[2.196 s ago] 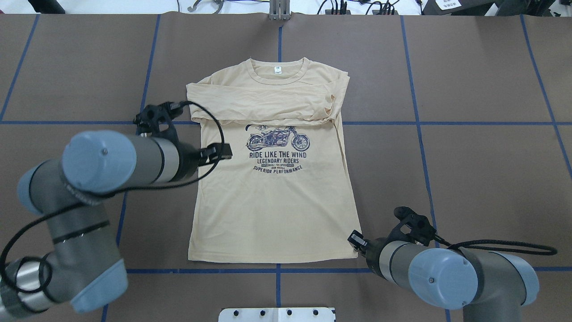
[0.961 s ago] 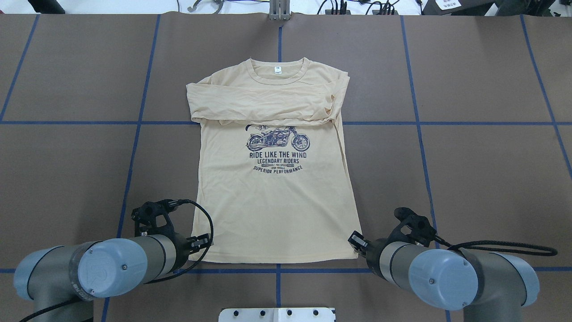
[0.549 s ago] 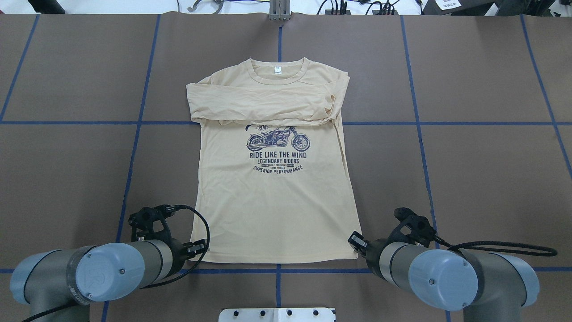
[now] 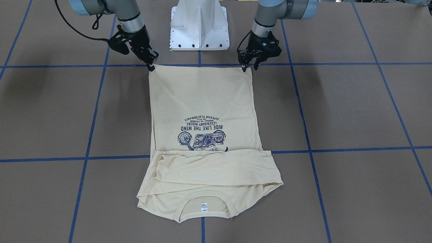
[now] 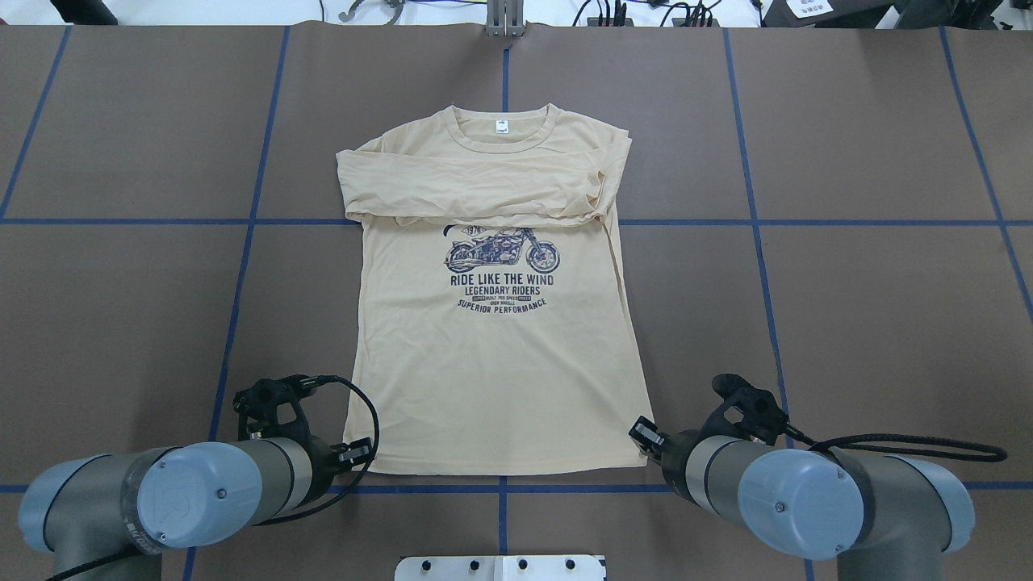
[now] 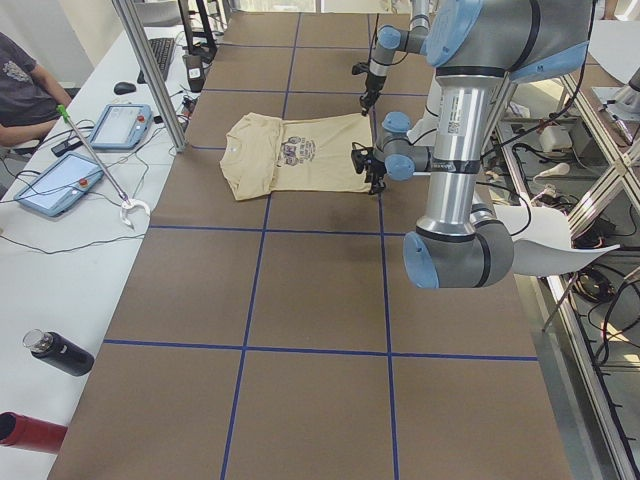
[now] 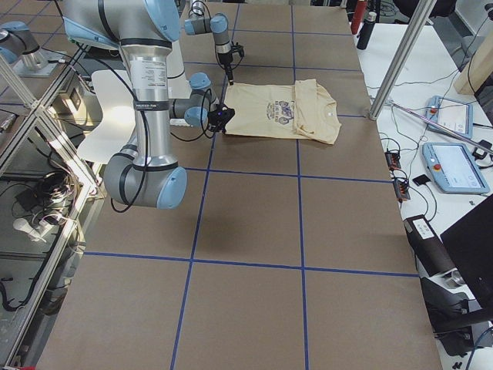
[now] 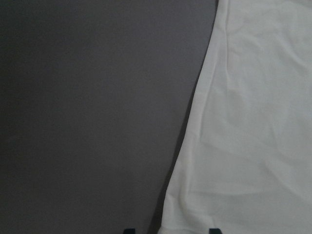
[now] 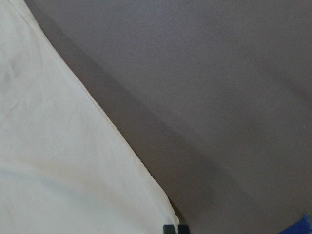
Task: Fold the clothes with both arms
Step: 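Grasp the hem corner nearest the left gripper with the left gripper, then lift the hem with both grippers and fold it toward the collar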
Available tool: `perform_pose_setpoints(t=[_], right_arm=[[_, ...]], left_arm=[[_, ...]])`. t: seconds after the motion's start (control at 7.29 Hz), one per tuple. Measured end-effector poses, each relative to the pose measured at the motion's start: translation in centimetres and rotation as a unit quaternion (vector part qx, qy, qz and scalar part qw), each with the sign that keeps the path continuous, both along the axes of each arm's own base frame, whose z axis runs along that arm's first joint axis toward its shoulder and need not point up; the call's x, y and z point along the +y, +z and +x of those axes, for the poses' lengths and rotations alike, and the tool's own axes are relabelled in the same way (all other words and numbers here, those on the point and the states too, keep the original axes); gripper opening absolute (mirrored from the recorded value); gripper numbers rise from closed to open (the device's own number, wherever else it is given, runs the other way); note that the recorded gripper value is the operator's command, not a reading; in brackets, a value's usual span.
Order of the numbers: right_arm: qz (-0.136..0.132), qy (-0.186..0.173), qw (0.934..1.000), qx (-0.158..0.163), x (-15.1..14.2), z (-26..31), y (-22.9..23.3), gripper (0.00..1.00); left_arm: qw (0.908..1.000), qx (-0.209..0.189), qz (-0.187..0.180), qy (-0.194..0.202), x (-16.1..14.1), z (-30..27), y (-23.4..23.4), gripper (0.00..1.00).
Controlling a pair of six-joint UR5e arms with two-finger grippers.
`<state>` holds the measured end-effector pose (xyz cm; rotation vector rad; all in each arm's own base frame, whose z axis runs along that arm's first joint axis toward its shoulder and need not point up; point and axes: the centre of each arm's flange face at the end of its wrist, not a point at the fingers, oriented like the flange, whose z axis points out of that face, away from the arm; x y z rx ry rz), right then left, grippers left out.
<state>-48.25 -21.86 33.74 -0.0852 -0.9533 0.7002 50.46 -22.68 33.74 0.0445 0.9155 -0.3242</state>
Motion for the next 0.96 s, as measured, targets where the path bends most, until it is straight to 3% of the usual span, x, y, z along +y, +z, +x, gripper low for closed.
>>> perform_pose_setpoints(t=[0.27, 0.96], right_arm=[[0.0, 0.0, 1.0, 0.0, 0.0, 0.0, 0.0, 0.0], [0.0, 0.0, 1.0, -0.003, 0.0, 0.2, -0.2, 0.0]], left_arm=[[1.0, 0.001, -0.003, -0.001, 0.1, 0.1, 0.0, 0.0], [0.9996, 0.017, -0.019, 0.01, 0.6, -0.6, -1.2, 0.0]])
